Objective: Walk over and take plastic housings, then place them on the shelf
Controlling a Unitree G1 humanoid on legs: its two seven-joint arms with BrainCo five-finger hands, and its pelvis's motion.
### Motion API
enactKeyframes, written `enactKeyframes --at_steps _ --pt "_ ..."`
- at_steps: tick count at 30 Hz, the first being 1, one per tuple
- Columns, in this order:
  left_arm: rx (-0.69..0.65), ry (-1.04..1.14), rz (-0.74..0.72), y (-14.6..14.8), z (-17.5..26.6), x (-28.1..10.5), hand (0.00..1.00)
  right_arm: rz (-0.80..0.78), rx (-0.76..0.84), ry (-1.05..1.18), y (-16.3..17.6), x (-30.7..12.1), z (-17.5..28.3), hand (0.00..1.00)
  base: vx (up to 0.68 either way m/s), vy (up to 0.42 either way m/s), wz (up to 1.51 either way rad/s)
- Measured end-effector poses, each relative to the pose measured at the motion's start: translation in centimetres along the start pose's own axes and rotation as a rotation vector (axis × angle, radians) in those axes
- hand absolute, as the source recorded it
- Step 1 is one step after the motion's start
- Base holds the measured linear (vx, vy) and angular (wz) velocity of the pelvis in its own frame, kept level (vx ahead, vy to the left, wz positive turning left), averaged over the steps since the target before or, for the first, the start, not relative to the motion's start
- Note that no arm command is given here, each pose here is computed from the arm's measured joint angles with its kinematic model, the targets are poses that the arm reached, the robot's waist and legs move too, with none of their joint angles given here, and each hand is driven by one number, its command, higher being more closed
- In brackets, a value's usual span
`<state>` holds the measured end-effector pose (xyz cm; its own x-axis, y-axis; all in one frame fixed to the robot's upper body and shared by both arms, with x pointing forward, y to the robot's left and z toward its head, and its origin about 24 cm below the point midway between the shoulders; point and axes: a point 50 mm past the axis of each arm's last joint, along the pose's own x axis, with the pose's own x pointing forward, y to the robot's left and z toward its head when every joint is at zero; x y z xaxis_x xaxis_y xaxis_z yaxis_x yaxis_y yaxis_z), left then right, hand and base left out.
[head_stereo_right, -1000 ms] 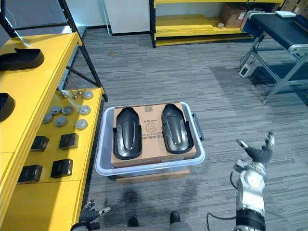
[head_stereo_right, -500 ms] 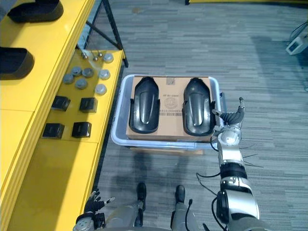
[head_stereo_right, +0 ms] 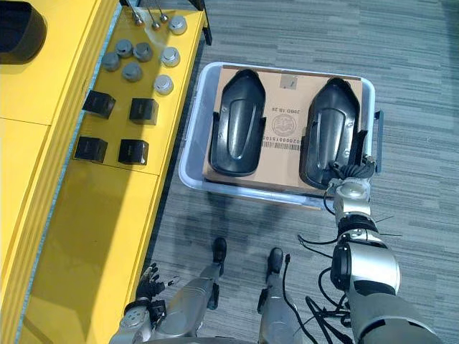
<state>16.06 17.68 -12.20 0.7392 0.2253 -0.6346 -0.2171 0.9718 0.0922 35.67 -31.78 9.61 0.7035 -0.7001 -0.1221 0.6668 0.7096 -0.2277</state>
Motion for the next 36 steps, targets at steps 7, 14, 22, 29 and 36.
enactKeyframes --at_steps 7,14,22,29,36 --pt "0.010 -0.006 0.005 -0.1 0.2 0.0 0.00 0.023 -0.013 -0.097 0.4 -0.4 1.1 1.00 0.03 0.001 -0.10" --pt "-0.039 -0.147 -0.029 -1.0 3.1 -0.5 0.00 0.034 -0.023 -0.305 0.1 -3.4 1.2 1.00 0.02 0.000 -0.02" --pt "-0.174 -0.555 -0.059 -1.1 11.2 -4.6 0.00 -0.094 -0.033 -0.491 -1.9 -8.3 1.0 1.00 0.02 0.005 0.01" --pt "-0.342 -0.934 -0.054 -1.5 19.3 -9.2 0.00 -0.059 -0.024 -0.660 0.2 -12.8 3.0 1.00 0.02 -0.003 0.10" --pt "-0.377 -1.047 -0.129 -3.6 21.9 -10.8 0.00 0.158 0.053 -0.776 4.7 -17.8 4.9 1.00 0.00 -0.001 0.01"
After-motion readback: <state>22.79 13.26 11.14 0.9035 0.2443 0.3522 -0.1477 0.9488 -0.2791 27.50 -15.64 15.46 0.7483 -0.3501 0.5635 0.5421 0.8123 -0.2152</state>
